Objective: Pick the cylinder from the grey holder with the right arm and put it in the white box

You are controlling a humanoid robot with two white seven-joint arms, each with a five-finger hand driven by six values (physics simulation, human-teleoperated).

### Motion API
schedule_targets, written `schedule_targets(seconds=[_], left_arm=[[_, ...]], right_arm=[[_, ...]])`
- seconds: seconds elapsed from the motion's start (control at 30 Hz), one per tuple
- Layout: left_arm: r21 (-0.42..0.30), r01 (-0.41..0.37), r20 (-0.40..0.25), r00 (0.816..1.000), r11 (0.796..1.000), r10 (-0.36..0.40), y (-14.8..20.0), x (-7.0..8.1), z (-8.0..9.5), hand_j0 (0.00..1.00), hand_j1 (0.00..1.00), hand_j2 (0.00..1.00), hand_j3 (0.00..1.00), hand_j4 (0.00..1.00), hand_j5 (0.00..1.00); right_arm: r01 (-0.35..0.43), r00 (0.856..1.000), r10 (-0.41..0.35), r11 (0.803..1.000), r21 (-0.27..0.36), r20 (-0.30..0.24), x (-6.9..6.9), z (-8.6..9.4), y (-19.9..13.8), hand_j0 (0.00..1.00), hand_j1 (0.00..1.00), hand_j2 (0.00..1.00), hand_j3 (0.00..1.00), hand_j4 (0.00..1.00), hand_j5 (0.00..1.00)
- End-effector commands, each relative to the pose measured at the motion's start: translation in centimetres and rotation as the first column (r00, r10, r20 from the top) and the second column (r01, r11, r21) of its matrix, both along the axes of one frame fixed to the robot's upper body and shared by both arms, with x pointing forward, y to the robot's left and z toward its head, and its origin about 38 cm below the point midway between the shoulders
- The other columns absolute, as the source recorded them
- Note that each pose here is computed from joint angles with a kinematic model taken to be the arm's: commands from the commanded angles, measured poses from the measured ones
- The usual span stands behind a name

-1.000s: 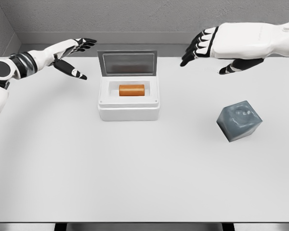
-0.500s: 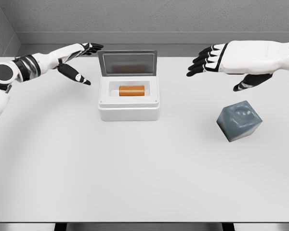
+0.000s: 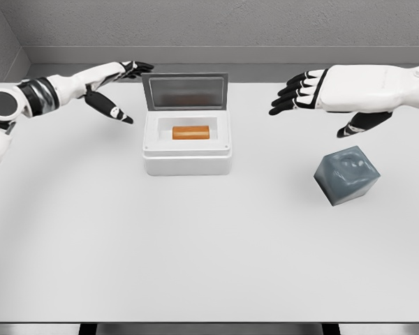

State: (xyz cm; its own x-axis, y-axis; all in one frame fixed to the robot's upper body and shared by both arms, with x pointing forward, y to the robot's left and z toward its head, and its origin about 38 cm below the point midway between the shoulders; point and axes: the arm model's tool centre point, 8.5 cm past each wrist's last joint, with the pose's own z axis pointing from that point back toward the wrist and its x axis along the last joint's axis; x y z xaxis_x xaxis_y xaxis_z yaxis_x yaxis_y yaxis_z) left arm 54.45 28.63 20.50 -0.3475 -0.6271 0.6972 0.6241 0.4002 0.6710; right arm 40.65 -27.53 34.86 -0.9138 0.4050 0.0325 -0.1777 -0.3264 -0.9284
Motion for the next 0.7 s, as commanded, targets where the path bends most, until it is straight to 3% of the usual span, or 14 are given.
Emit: schedule_targets(seconds=[0.0,0.67], left_arm=[[-0.005,0.000,0.008,1.000,1.000,0.000,0.2,-0.1,0.4,1.00,1.00,1.00,1.00,1.00,1.00],[-0.013,0.034,0.021,0.999,0.999,-0.033,0.5,-1.5,0.6,1.00,1.00,1.00,1.00,1.00,1.00]], right_arm=[[0.004,1.000,-0.004,1.000,0.007,-0.003,0.0,0.0,0.0,1.00,1.00,1.00,1.00,1.00,1.00],[0.004,1.000,-0.004,1.000,0.026,0.002,0.1,0.1,0.1,1.00,1.00,1.00,1.00,1.00,1.00]])
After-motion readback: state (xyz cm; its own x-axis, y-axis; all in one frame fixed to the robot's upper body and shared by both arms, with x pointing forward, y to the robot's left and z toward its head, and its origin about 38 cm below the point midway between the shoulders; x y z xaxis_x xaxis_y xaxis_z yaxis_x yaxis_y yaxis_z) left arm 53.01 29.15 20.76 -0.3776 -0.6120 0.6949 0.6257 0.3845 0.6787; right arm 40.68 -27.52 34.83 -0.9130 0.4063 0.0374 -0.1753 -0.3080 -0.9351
